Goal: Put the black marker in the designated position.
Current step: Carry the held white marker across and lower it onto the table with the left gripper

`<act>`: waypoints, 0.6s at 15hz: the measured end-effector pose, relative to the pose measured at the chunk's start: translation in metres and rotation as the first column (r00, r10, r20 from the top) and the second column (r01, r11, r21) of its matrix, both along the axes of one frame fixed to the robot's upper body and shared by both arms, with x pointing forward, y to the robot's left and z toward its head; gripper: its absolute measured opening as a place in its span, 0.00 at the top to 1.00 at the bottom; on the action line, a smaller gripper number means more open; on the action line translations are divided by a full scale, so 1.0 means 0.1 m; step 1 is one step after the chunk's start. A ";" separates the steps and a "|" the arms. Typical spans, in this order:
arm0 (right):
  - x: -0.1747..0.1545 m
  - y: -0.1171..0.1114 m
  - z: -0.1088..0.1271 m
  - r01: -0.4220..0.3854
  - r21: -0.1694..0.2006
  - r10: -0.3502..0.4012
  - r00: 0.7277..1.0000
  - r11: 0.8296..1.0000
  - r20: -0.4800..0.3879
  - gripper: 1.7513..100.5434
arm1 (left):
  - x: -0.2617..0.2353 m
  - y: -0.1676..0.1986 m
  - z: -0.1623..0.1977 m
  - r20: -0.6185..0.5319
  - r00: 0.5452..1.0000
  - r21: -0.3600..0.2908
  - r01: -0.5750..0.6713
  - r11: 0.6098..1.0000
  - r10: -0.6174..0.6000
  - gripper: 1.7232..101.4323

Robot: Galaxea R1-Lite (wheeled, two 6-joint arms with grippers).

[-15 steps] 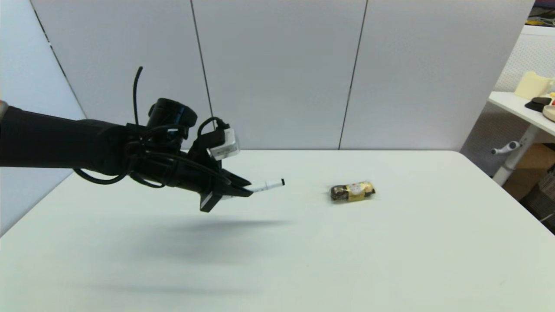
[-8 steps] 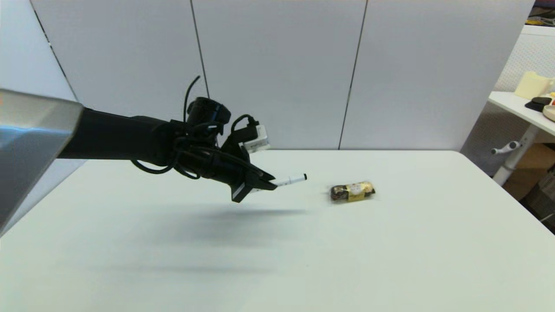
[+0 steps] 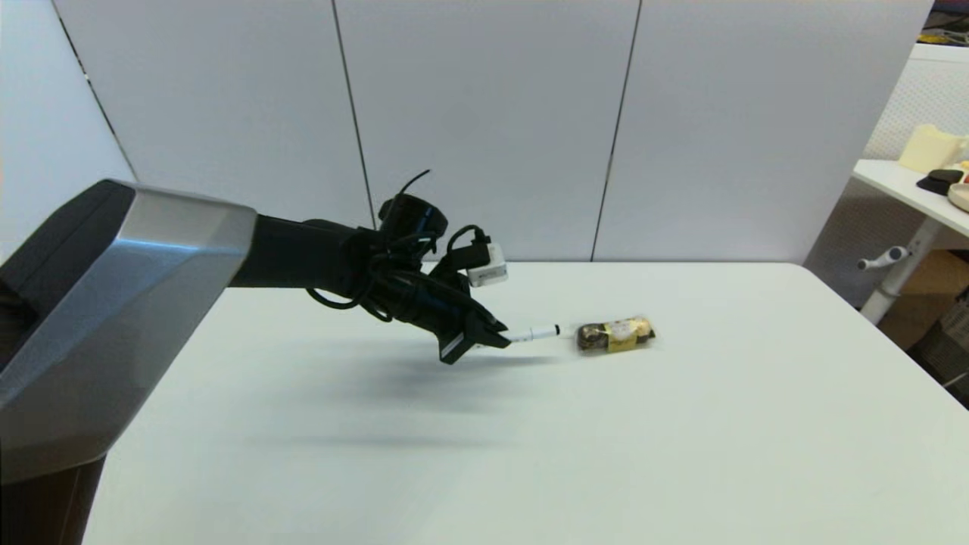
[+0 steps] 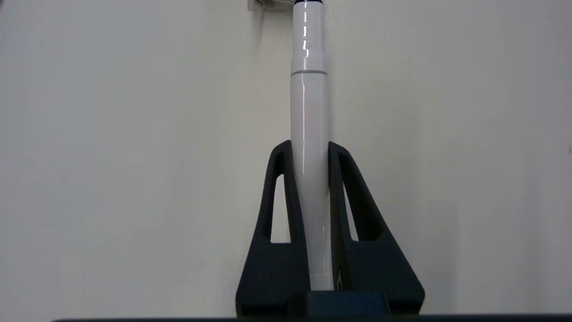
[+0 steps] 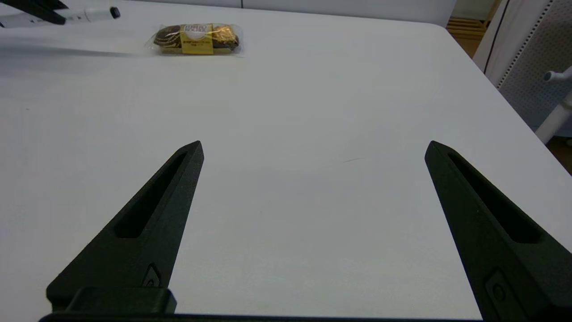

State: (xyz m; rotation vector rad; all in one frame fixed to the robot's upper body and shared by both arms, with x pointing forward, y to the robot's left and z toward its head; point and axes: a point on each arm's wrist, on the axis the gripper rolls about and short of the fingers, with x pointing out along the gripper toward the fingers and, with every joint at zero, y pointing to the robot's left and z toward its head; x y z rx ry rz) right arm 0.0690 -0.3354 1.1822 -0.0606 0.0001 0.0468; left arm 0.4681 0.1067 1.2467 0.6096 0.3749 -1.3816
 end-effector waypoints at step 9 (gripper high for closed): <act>0.00 0.00 0.00 0.000 0.000 0.000 1.000 1.000 0.000 0.03 | 0.11 -0.03 -0.18 0.023 0.997 0.076 0.071 0.995 -0.073 0.90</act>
